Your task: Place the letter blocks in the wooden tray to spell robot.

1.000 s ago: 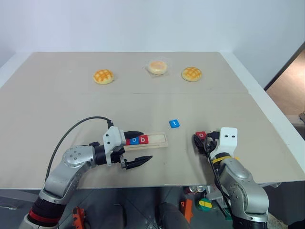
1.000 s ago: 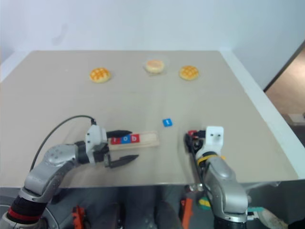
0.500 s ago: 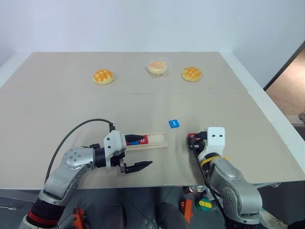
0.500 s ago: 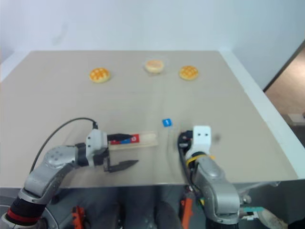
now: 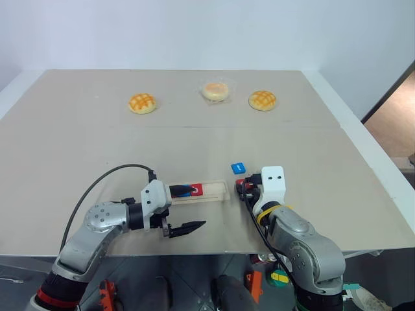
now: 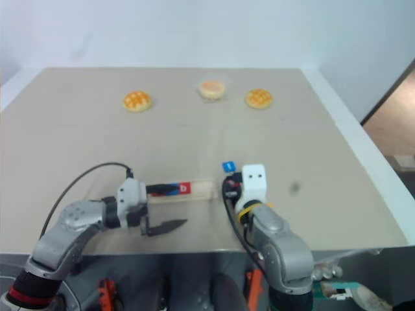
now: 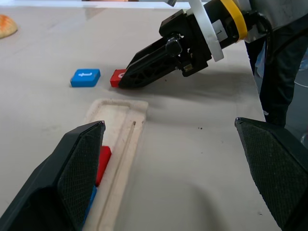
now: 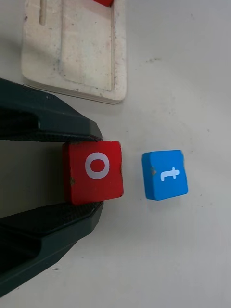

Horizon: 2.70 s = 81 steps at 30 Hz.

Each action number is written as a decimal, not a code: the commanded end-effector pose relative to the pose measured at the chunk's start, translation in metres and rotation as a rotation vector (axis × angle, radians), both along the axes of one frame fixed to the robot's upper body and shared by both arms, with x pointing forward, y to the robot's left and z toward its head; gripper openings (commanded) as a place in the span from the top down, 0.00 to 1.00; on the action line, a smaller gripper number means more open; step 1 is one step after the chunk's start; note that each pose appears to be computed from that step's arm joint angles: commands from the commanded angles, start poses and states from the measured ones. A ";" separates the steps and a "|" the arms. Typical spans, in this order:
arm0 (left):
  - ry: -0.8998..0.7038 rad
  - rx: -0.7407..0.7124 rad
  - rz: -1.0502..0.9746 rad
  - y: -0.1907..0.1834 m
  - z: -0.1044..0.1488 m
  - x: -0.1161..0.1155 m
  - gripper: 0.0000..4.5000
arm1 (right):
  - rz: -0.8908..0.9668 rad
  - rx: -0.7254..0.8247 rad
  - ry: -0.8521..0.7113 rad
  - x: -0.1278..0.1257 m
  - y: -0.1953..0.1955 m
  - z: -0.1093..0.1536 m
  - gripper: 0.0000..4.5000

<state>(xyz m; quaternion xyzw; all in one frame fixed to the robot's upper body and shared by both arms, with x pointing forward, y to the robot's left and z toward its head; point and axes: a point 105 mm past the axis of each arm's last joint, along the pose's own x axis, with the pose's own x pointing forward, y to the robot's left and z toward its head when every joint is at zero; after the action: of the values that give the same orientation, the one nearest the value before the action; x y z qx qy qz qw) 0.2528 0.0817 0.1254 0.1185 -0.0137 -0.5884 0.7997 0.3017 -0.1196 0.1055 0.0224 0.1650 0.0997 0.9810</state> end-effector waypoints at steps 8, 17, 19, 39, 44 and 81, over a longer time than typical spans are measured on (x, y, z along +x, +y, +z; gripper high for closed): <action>-0.032 0.015 -0.001 0.003 0.003 -0.003 0.00 | -0.016 0.035 -0.094 -0.001 -0.008 0.032 0.05; -0.090 0.008 -0.066 -0.003 0.011 -0.003 0.00 | 0.497 -0.011 -0.127 0.004 -0.013 0.080 0.02; -0.095 0.005 -0.077 -0.005 0.013 -0.002 0.00 | 0.686 -0.074 -0.094 0.003 -0.016 0.070 0.02; -0.077 0.017 -0.037 -0.001 0.008 -0.007 0.00 | 1.207 -0.382 -0.108 0.040 -0.030 0.023 0.02; -0.072 0.021 -0.027 0.001 0.006 -0.007 0.00 | 1.233 -0.388 -0.048 0.032 -0.035 0.009 0.02; -0.036 -0.008 -0.029 0.001 0.011 -0.001 0.00 | 1.100 -0.219 0.050 0.018 -0.041 0.000 0.07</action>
<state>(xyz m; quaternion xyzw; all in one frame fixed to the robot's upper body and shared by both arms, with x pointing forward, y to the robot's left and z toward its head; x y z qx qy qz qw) 0.2515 0.0815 0.1247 0.1147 -0.0092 -0.5986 0.7927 0.3234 -0.1569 0.1060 -0.1798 0.1725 0.5892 0.7686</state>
